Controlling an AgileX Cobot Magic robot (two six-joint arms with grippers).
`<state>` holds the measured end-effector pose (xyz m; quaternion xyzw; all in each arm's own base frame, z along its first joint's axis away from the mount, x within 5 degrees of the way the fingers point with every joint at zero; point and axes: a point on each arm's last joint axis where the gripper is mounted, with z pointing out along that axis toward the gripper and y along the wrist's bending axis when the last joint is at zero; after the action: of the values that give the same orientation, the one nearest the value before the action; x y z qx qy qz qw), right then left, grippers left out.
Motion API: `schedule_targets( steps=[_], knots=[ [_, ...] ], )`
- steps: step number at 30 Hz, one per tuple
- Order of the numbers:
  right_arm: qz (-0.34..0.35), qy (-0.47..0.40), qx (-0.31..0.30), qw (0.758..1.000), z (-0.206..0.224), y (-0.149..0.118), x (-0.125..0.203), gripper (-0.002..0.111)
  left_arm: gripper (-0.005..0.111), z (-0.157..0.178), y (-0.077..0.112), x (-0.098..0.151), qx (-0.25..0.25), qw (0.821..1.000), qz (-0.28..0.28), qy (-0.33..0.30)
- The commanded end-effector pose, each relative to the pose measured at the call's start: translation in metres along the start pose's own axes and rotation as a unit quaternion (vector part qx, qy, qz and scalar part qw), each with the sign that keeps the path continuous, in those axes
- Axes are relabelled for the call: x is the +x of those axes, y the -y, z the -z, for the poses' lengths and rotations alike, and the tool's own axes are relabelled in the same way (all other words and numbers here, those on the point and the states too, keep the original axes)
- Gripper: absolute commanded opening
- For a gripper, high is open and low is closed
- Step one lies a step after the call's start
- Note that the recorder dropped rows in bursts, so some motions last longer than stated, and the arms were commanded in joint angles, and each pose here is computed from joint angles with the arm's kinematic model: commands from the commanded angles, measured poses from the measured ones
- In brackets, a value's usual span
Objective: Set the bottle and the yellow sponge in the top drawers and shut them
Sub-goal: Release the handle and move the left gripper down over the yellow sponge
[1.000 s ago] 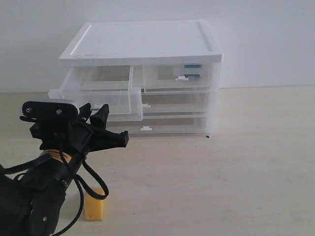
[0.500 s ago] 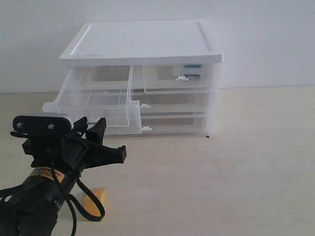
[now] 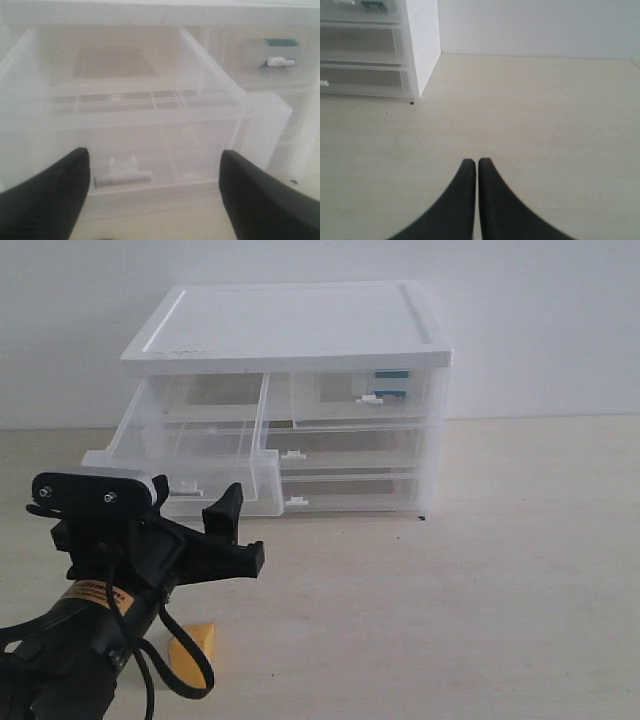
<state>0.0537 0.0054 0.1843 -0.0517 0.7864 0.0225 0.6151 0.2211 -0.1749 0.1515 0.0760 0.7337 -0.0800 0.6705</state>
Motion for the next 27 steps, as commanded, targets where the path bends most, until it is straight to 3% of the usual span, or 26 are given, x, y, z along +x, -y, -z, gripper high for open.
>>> schedule_targets(
  steps=[1,6,10,19,24,27],
  knots=[
    [0.000,0.005,0.002,1.000,0.000,0.000,0.000,0.000,0.069,0.003,0.002,-0.005,0.008,1.000,0.004,-0.001],
    [0.000,0.005,0.002,1.000,0.000,0.000,0.000,0.000,0.069,0.012,-0.005,-0.008,0.005,0.999,0.017,-0.048],
    [0.000,0.005,0.002,1.000,0.000,0.000,0.000,0.000,0.069,0.020,-0.012,-0.008,-0.005,0.995,-0.014,-0.097],
    [0.000,0.005,0.002,1.000,0.000,0.000,0.000,0.000,0.069,0.046,-0.009,-0.022,0.087,0.973,-0.061,-0.203],
    [0.000,0.005,0.002,1.000,0.000,0.000,0.000,0.000,0.068,0.072,-0.008,-0.034,0.161,0.947,-0.070,-0.270],
    [0.000,0.005,0.002,1.000,0.000,0.000,0.000,0.000,0.068,0.077,-0.007,-0.035,0.172,0.941,-0.051,-0.287]
  ],
)
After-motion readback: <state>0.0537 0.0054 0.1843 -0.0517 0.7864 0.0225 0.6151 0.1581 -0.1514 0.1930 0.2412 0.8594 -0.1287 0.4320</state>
